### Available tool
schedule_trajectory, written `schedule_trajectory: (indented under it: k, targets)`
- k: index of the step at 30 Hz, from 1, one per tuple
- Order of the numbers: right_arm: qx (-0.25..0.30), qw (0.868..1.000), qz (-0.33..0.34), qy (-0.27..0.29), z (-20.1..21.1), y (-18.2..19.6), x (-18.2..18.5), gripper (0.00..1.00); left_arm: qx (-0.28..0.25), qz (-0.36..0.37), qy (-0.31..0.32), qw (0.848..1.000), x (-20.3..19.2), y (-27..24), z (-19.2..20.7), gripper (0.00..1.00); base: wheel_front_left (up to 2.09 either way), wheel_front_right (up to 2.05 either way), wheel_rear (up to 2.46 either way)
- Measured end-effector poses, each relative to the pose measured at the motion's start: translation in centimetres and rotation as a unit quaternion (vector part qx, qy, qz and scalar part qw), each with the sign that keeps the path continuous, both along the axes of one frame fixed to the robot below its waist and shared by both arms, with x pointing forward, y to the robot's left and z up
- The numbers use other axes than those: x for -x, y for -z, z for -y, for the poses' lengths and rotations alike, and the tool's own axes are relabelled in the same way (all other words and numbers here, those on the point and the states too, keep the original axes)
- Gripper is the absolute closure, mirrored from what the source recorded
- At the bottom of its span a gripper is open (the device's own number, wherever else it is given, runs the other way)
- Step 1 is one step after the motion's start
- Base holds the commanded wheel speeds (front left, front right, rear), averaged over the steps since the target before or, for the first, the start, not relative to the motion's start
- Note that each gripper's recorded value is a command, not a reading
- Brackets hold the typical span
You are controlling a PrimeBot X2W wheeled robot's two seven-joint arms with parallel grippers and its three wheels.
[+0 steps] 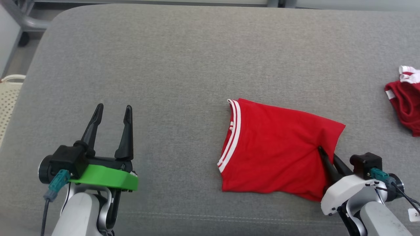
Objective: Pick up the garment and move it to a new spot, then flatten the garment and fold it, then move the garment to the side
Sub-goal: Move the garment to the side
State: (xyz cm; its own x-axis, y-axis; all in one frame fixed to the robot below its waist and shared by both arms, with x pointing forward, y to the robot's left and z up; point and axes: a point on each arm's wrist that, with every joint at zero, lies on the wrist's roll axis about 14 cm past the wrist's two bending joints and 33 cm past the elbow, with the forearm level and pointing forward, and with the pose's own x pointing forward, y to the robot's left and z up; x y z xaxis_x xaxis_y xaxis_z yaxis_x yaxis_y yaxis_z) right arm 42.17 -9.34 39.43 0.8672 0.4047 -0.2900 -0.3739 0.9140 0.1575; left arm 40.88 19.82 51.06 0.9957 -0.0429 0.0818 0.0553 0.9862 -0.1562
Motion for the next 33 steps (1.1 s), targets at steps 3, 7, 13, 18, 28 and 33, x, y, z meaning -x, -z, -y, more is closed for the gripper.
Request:
schedule_trajectory:
  k: [3,7,13,18,28,33]
  targets:
    - [0.016,0.999,0.015,0.039,3.4,-0.7,0.4,1.00,-0.003,0.001,0.026,1.000,-1.2,0.2,1.5,0.00,0.00,0.00,0.00]
    - [0.044,0.993,0.038,0.106,8.9,-2.2,1.3,1.00,-0.003,0.007,0.076,0.997,-3.4,0.1,4.8,0.00,0.00,0.00,0.00]
    - [0.083,0.981,0.080,0.157,13.8,-5.2,1.5,1.00,0.003,0.010,0.132,0.991,-5.3,0.5,8.7,0.00,0.00,0.00,0.00]
    - [0.123,0.969,0.134,0.165,16.5,-9.2,-1.6,1.00,0.004,0.005,0.163,0.987,-6.8,1.3,10.9,0.00,0.00,0.00,0.00]
    - [0.153,0.953,0.168,0.198,21.9,-12.8,-8.4,1.00,0.001,-0.017,0.190,0.982,-8.6,3.7,12.3,0.00,0.00,0.00,0.00]
    - [0.162,0.945,0.162,0.235,25.6,-12.8,-10.6,1.00,-0.007,-0.030,0.191,0.981,-9.0,4.9,12.0,0.00,0.00,0.00,0.00]
